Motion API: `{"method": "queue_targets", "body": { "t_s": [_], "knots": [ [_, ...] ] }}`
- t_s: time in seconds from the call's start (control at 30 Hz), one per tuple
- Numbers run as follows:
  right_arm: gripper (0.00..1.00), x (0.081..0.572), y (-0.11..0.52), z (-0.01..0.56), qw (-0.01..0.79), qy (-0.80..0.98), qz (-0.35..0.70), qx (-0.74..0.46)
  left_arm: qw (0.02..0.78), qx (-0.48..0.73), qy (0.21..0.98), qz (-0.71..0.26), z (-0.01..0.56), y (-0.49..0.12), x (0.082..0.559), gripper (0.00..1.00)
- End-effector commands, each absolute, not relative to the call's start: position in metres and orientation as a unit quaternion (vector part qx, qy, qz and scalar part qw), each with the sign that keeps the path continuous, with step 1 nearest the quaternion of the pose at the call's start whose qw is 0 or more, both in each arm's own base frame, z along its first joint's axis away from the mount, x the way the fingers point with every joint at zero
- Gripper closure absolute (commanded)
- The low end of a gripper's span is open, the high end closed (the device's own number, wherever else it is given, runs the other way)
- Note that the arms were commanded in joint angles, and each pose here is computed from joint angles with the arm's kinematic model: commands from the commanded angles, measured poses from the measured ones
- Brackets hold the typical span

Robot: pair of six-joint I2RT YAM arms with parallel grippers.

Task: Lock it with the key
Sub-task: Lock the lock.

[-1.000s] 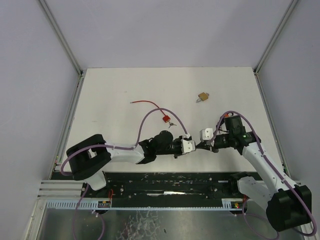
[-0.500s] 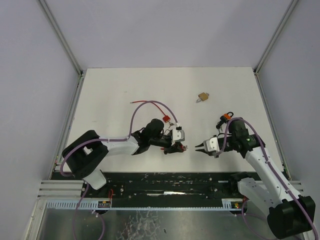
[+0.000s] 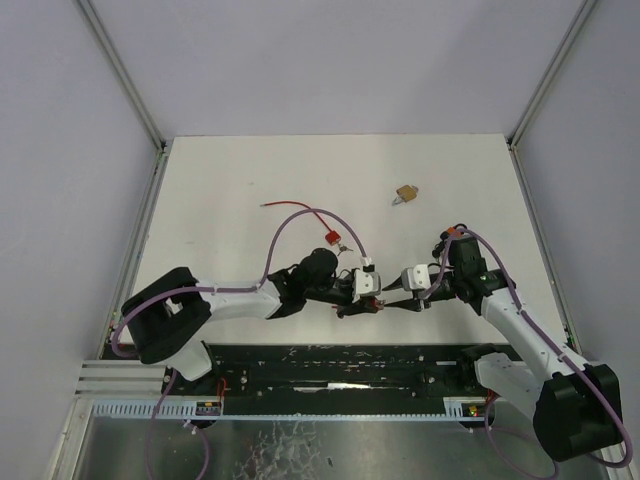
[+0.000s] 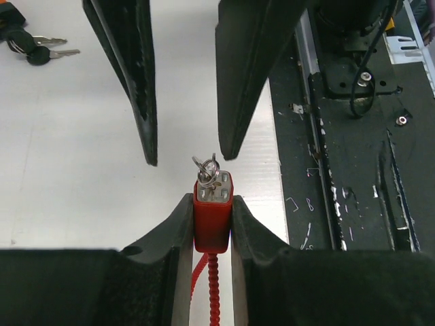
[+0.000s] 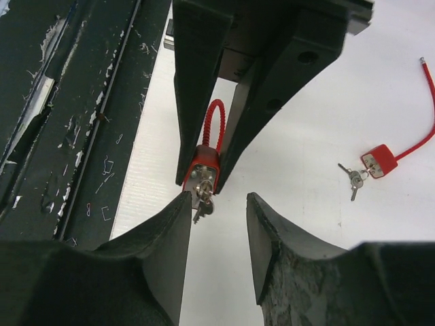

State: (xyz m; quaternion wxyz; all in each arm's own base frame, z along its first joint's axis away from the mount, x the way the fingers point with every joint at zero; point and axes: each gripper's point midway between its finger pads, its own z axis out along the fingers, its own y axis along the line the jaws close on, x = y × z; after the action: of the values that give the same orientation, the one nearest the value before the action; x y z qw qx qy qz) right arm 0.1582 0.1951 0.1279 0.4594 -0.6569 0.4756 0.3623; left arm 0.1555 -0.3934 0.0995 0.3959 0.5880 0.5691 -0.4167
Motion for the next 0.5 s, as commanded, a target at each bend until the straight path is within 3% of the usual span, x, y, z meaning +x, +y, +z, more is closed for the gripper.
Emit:
{"method": "queue_targets", "body": {
  "t_s": [0.0,0.17,0.47],
  "knots": [
    [0.57,0.1615,0.2001,0.1265,0.456,0.485,0.366,-0.650,0.430,0.581,0.554,-0.413,0.1210,-0.4075,0.1672,1.00],
    [0.63,0.1620,0.2011,0.1204,0.445,0.494,0.362,-0.654,0.431,0.581,0.555,-0.412,0.1210,-0.4081,0.1677,1.00],
    [0.95,0.1621,0.2027,0.1236,0.448,0.481,0.353,-0.666,0.423,0.580,0.558,-0.415,0.1181,-0.4109,0.1679,1.00]
  ]
}}
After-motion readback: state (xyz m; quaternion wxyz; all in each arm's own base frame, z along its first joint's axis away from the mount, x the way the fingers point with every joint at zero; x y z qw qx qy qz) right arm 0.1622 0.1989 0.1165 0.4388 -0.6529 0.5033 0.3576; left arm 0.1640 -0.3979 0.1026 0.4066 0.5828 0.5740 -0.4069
